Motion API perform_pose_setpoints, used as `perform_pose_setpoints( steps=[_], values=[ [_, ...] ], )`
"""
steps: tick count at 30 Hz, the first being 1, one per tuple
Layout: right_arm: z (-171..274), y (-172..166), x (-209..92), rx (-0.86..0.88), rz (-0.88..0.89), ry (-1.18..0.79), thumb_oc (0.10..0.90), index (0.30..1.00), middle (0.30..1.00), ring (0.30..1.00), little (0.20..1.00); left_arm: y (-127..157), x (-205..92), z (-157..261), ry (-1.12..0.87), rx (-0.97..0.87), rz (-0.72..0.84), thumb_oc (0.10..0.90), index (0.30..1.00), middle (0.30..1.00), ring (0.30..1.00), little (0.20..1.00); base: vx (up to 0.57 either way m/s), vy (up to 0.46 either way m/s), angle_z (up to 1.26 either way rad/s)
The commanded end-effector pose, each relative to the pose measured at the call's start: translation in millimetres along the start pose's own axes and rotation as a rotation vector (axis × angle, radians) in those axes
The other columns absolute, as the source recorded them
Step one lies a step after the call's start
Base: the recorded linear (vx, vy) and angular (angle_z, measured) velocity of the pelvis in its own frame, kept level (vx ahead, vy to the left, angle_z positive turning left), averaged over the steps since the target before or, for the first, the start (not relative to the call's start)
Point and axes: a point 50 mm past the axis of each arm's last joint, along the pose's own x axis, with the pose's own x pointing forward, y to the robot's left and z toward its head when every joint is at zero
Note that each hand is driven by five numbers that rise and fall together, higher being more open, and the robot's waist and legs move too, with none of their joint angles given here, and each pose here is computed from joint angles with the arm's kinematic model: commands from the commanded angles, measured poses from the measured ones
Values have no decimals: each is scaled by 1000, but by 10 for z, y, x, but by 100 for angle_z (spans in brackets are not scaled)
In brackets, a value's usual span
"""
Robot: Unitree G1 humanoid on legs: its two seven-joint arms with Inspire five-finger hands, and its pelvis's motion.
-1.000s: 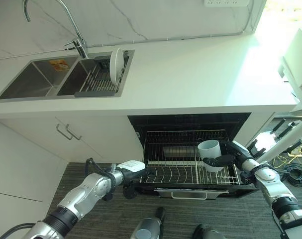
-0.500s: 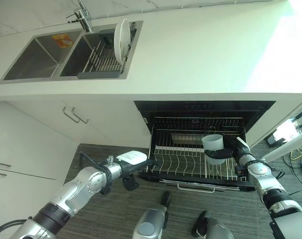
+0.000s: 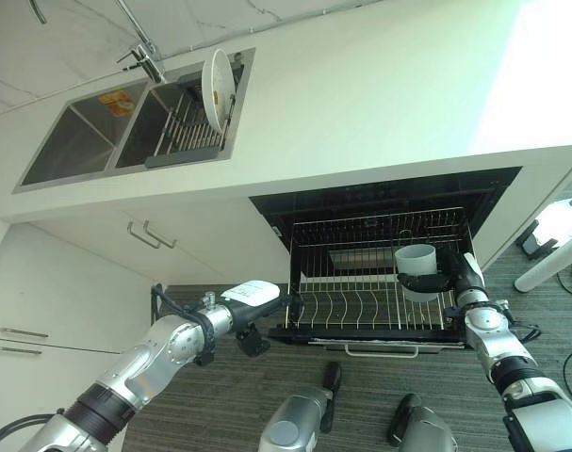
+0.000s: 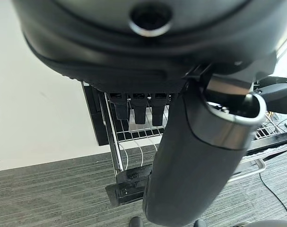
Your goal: Place the dishes in the dishwasher.
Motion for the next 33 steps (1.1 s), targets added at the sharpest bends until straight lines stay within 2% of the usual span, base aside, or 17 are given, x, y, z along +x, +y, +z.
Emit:
perform_pose_setpoints(
  steps=[1,3,4,15,22,33],
  values=[
    [85,-487,9,-123,-259,-41,400,300,300,300,300,256,-48,83,-50,-27,157,800,900,900,900,900,-9,8,-5],
    [72,-484,5,-157,-271,-32,414,321,321,321,321,253,-42,87,-48,-28,157,800,900,900,900,900,-5,3,-2],
    [54,-482,1,-169,-276,-18,800,900,900,900,900,248,-38,87,-48,-27,157,800,900,900,900,900,0,0,0],
    [94,-517,-18,-182,-375,-48,800,900,900,900,900,250,-47,63,-39,-18,141,800,900,900,900,900,0,0,0],
    [346,-546,-97,-191,-526,-276,800,900,900,900,900,150,-16,67,-29,-30,127,800,900,900,900,900,10,12,-1],
    [447,-555,-152,-97,-519,-386,800,900,900,900,900,95,-46,20,-23,-38,108,800,900,900,900,900,6,15,-6]
  ],
)
